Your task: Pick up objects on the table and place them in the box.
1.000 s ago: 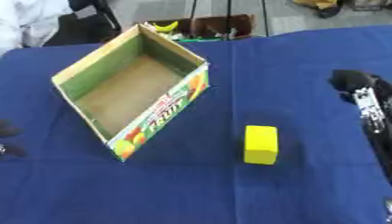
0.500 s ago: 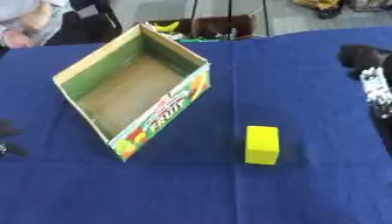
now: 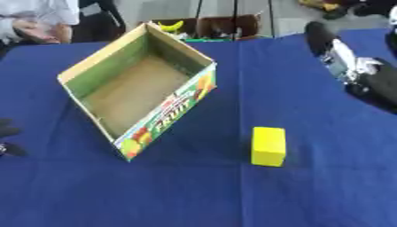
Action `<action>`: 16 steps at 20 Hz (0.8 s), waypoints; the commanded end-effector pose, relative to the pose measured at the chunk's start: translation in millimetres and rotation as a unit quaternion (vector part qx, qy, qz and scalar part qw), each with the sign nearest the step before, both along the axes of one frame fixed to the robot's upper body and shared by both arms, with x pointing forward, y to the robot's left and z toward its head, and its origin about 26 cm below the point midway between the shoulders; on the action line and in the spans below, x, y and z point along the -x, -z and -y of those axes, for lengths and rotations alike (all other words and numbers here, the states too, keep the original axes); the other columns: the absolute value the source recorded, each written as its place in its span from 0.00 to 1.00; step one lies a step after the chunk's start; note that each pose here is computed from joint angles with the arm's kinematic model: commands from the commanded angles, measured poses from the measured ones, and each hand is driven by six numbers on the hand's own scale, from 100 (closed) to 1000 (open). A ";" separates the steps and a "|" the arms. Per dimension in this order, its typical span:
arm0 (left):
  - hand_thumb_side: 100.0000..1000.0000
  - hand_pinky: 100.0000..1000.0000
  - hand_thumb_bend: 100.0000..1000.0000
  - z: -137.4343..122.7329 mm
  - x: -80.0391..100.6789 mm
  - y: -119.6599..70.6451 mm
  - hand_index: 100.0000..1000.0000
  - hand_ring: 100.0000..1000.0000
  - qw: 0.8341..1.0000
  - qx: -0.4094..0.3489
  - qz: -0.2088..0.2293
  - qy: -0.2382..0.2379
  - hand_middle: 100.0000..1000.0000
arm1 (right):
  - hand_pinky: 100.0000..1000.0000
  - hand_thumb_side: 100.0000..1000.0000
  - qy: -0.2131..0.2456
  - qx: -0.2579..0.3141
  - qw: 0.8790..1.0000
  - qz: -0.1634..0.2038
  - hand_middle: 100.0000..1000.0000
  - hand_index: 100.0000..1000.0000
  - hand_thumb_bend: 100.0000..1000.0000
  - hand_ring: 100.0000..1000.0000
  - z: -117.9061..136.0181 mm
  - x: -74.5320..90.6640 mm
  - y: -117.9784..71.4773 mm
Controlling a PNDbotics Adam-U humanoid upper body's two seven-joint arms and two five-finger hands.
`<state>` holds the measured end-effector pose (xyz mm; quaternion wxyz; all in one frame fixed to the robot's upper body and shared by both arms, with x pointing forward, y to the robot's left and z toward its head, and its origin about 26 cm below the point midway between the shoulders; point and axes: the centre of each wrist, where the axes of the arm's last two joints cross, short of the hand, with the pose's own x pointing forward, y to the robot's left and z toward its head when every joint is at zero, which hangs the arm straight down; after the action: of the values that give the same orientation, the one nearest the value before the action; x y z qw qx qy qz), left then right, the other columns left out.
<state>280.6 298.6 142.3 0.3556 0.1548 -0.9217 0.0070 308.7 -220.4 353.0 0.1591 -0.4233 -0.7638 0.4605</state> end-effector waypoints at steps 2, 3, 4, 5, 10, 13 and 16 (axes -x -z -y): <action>0.99 0.38 0.00 -3.3 3.1 -6.6 0.89 0.64 1.000 -0.014 0.009 0.000 0.64 | 0.79 1.00 0.041 0.086 0.995 -0.036 0.77 0.84 0.42 0.84 0.4 -8.5 -12.6; 0.99 0.38 0.00 -3.4 3.2 -6.5 0.89 0.64 1.000 -0.015 0.008 0.000 0.64 | 0.80 0.93 0.046 0.102 0.992 -0.062 0.78 0.85 0.51 0.85 -0.3 -13.7 -12.5; 0.99 0.38 0.00 -3.5 3.3 -6.4 0.89 0.64 1.000 -0.015 0.008 -0.001 0.64 | 0.80 0.93 0.049 0.113 0.989 -0.085 0.78 0.85 0.51 0.85 -0.9 -17.9 -13.5; 0.99 0.38 0.00 -3.6 3.4 -6.2 0.89 0.64 1.000 -0.015 0.008 0.000 0.64 | 0.80 0.83 0.052 0.124 0.985 -0.108 0.78 0.85 0.58 0.85 -1.7 -22.0 -14.5; 0.99 0.38 0.00 -3.6 3.6 -5.9 0.89 0.64 1.000 -0.016 0.007 0.001 0.64 | 0.81 0.76 0.057 0.152 0.973 -0.166 0.78 0.86 0.59 0.86 -7.5 -32.2 -20.0; 0.99 0.38 0.00 -3.7 3.7 -5.8 0.89 0.64 1.000 -0.016 0.007 0.001 0.64 | 0.81 0.76 0.058 0.158 0.971 -0.172 0.78 0.86 0.59 0.86 -8.3 -33.2 -21.5; 0.99 0.38 0.00 -3.5 3.6 -5.8 0.89 0.64 1.000 -0.017 0.006 0.002 0.64 | 0.82 0.63 0.053 0.166 0.966 -0.192 0.79 0.88 0.62 0.88 -10.0 -38.6 -16.0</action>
<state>279.3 299.9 140.6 0.3595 0.1562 -0.9200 0.0032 348.8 -209.9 361.4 0.2591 -0.3867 -0.6073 0.6438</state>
